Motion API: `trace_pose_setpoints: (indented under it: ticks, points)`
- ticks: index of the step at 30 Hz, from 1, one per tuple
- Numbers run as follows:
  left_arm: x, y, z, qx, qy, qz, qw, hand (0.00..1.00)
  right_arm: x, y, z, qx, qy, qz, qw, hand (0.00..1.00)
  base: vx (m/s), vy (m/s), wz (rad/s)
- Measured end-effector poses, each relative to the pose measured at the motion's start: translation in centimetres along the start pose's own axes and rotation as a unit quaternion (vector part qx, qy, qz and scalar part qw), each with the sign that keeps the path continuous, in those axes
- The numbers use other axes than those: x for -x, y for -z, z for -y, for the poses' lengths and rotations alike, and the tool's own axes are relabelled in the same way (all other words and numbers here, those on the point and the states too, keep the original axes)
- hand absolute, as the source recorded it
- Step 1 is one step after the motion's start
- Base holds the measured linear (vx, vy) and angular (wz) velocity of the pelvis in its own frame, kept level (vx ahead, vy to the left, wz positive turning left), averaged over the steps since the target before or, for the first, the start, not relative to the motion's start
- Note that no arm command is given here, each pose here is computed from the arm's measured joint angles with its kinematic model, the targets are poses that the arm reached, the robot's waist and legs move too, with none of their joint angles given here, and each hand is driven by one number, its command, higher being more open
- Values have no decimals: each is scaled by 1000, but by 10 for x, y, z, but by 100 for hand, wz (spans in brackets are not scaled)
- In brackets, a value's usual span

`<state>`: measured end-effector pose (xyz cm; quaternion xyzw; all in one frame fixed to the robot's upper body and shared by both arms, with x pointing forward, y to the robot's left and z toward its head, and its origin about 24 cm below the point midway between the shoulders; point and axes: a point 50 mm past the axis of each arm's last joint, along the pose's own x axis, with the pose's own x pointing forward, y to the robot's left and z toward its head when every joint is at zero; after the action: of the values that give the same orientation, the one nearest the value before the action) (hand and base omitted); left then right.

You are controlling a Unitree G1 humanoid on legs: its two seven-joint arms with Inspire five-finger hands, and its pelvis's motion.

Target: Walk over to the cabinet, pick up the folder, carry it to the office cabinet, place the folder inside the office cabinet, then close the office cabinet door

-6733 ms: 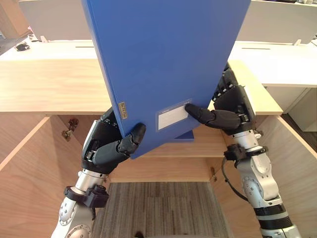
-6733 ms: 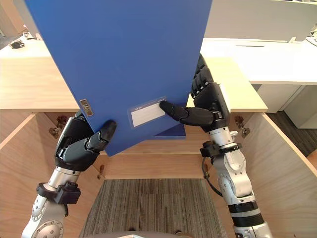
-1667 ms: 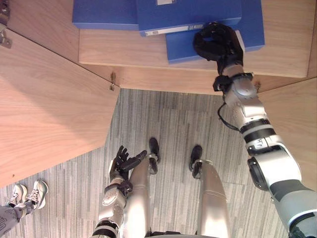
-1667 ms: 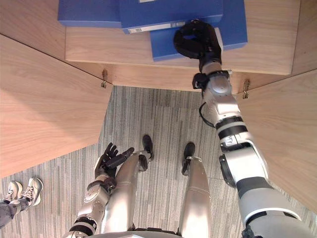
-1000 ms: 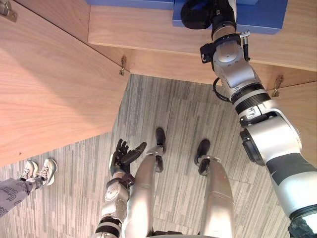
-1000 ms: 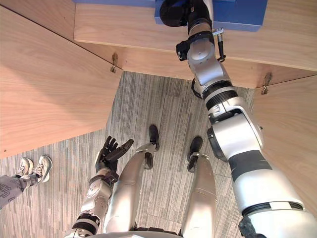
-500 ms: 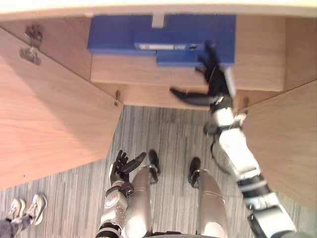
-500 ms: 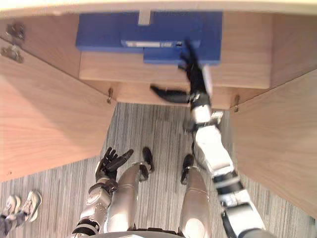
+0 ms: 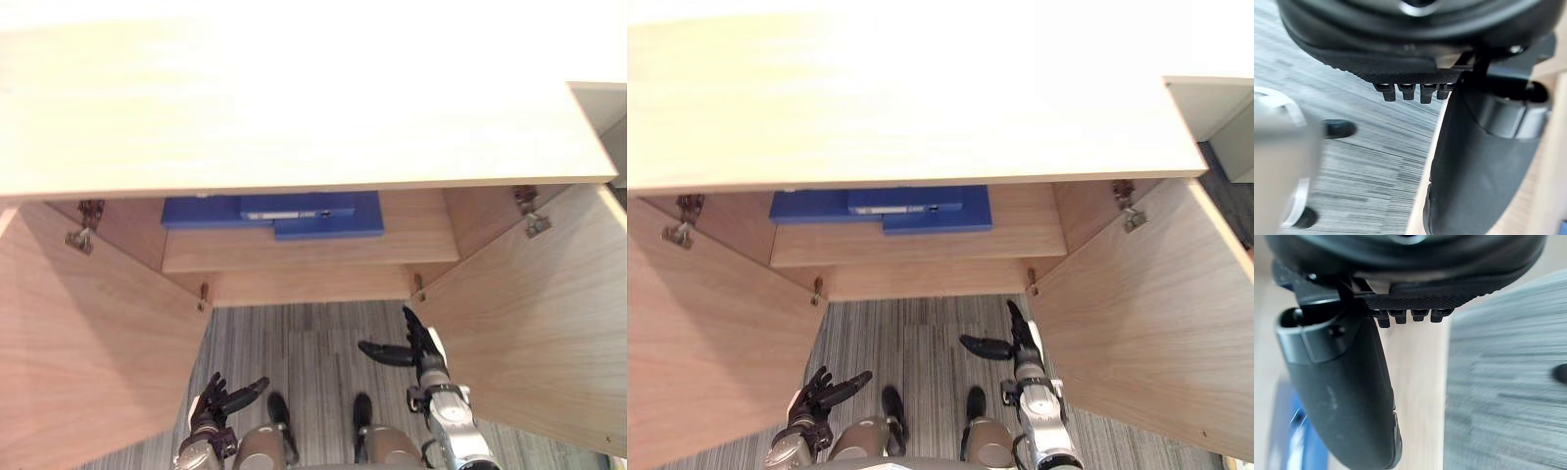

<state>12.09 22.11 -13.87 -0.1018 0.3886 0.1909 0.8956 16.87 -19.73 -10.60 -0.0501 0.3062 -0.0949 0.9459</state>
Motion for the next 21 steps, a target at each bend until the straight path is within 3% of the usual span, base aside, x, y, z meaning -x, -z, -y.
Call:
trace_pose_setpoints:
  ticks: [4, 11, 16, 21]
  points:
    - [1, 7, -1, -5, -5, -16, 1000, 100, 14, 40, 16, -54, 57, -83, 993, 100, 0, 25, -21]
    - [9, 25, -9, -20, -12, -49, 999, 100, 26, 57, 42, -161, 140, -107, 971, 100, -93, 29, -36]
    - [17, 38, -17, -24, -18, -68, 997, 100, 27, 32, 84, -228, 232, -33, 945, 100, -90, 29, -49]
    - [23, 48, -21, -28, -18, -81, 996, 100, 26, -8, 139, -213, 294, 50, 930, 100, -19, 9, -40]
